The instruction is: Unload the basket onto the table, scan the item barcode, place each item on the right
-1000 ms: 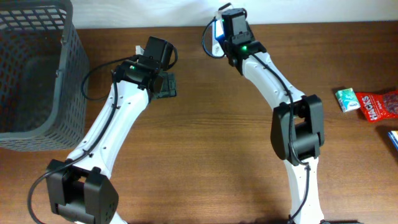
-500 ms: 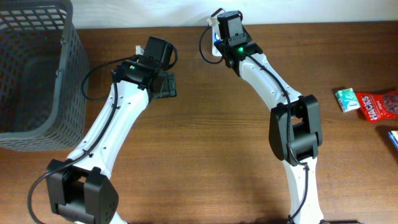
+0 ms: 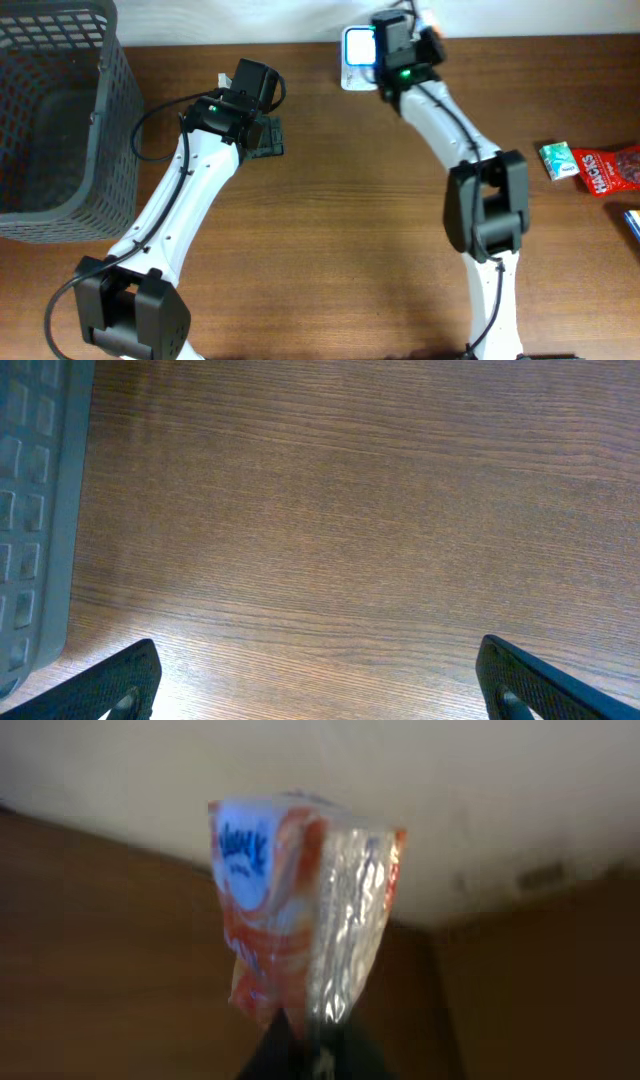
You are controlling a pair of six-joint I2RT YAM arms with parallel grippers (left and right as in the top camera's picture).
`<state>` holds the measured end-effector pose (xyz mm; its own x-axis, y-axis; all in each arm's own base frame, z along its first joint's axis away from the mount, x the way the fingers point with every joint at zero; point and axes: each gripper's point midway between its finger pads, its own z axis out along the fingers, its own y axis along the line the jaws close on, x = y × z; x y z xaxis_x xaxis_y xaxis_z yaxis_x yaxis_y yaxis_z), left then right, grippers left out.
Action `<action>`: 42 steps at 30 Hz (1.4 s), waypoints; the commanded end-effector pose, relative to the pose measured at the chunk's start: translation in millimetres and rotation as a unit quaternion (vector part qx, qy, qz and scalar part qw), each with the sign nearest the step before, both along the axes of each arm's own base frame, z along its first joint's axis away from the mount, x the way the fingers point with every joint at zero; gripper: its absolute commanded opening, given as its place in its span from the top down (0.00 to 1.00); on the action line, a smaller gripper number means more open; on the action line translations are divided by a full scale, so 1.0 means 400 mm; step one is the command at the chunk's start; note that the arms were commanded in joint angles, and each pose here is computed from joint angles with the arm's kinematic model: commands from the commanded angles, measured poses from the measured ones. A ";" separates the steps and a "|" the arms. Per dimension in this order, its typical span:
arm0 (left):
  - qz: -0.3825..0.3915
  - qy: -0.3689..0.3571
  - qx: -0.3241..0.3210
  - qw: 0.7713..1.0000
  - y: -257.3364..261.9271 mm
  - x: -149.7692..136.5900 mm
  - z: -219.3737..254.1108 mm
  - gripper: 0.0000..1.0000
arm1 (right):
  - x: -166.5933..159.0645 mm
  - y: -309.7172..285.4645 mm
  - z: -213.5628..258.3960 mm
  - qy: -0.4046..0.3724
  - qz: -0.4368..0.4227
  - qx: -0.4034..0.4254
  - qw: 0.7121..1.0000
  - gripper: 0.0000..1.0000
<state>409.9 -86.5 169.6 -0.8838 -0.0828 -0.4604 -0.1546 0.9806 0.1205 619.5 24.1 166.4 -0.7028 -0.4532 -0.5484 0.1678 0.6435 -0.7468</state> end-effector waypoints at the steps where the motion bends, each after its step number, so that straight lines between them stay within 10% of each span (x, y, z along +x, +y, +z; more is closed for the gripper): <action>1: 0.003 0.003 0.008 1.000 0.006 -0.001 -0.007 0.01 | -0.065 -0.205 0.063 -0.015 -0.097 0.049 0.994 0.96; 22: 0.003 0.003 0.008 1.000 0.006 0.000 -0.007 0.01 | -0.539 -0.872 -0.153 -0.033 -0.476 0.409 0.778 0.96; 29: 0.003 0.003 0.008 1.000 0.006 -0.001 -0.007 0.01 | -0.541 -0.864 -0.172 -0.030 -0.457 0.484 0.745 0.59; 31: 0.003 0.003 0.008 1.000 0.006 0.000 -0.007 0.01 | -0.537 -0.853 -0.167 -0.029 -0.451 0.493 0.743 0.01; 42: 0.003 0.003 0.008 1.000 0.006 0.000 -0.007 0.01 | -0.545 -0.770 0.164 -0.136 -0.369 0.540 0.744 0.01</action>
<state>409.8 -86.4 169.6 -0.8839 -0.0827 -0.4603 -0.1547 0.9805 0.1210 398.7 -307.0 160.9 -0.3864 0.8282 -0.4059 0.8745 0.4689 0.1241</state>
